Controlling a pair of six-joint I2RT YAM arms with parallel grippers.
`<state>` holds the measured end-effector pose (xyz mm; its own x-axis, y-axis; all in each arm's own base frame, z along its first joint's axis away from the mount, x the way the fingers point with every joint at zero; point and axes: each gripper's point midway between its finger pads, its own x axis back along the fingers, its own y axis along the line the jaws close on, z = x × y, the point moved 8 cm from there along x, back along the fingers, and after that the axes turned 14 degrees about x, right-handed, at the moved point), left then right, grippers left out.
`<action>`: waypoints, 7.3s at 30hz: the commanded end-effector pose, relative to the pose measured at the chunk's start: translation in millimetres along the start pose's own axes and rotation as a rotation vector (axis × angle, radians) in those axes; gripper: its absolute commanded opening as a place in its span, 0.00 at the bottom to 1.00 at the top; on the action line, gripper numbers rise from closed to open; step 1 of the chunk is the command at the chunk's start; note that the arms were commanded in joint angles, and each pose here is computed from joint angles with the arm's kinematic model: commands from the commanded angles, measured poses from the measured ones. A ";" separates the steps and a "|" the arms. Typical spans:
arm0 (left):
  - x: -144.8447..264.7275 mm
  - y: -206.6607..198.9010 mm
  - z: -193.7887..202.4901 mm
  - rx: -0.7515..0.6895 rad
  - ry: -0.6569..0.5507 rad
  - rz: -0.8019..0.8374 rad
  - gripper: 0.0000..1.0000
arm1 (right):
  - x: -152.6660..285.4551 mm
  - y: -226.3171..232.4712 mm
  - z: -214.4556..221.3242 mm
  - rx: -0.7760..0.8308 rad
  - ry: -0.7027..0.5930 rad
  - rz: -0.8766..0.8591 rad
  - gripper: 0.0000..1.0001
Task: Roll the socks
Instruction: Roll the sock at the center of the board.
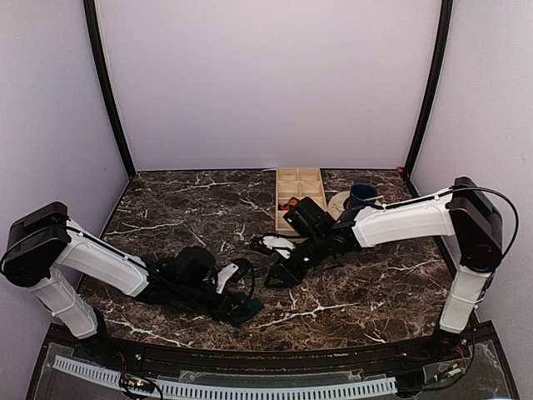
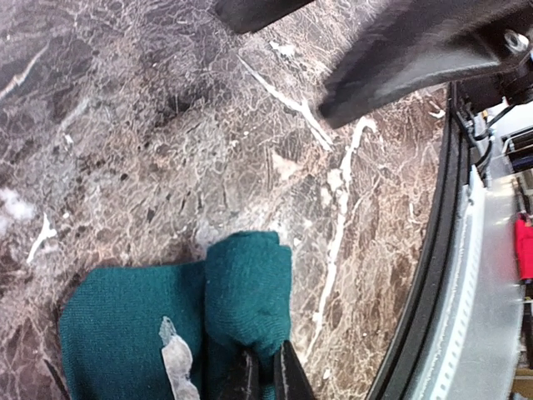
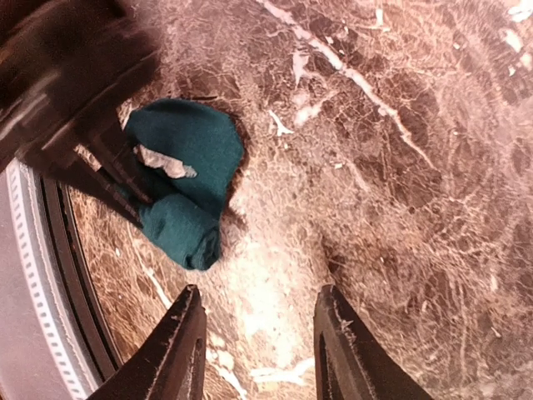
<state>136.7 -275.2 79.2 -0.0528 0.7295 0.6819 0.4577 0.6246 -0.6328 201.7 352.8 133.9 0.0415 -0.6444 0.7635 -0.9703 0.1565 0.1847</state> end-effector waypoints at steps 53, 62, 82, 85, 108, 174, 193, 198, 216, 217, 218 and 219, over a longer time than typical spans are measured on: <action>-7.0 57.7 57.7 0.439 0.442 0.169 0.00 | -68.2 131.7 28.1 0.998 0.134 0.317 0.35; -9.2 58.9 58.7 0.441 0.457 0.177 0.00 | -78.7 133.8 36.4 1.049 0.169 0.281 0.22; -6.9 53.6 35.9 0.358 0.423 0.071 0.12 | -94.8 122.5 42.4 0.925 0.241 0.200 0.04; 0.4 53.6 25.3 0.330 0.375 -0.006 0.18 | -92.8 114.7 45.0 0.867 0.262 0.207 0.01; 65.2 10.5 -43.3 0.177 -0.027 -0.087 0.29 | -76.0 84.0 42.5 0.560 0.298 0.356 0.00; 42.4 33.4 -33.9 0.199 -0.024 -0.345 0.15 | -80.4 78.5 22.2 0.427 0.464 0.326 0.02; 87.0 26.9 -25.7 0.200 -0.261 -0.366 0.22 | -74.3 65.9 4.1 0.339 0.478 0.202 0.02; 91.4 19.8 -18.7 0.183 -0.337 -0.393 0.21 | -72.1 60.6 -4.9 0.309 0.479 0.150 0.02; 92.2 -8.8 17.0 -0.006 -0.425 -0.419 0.25 | -69.4 41.7 -16.3 0.225 0.485 0.019 0.02; 90.9 -10.7 18.5 -0.027 -0.422 -0.422 0.25 | -69.4 41.0 -17.2 0.222 0.485 0.011 0.02; 89.6 -13.0 19.6 -0.048 -0.417 -0.424 0.26 | -68.8 39.7 -17.8 0.218 0.486 0.005 0.02; 88.4 -15.3 20.9 -0.068 -0.414 -0.425 0.26 | -68.5 38.4 -18.7 0.214 0.486 -0.003 0.02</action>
<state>109.7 -210.4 139.0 -0.5430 0.4859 0.6848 0.3237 0.8737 -0.3632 162.3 419.9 108.0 0.0377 -0.2522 0.9670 -0.9991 -0.0285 0.0315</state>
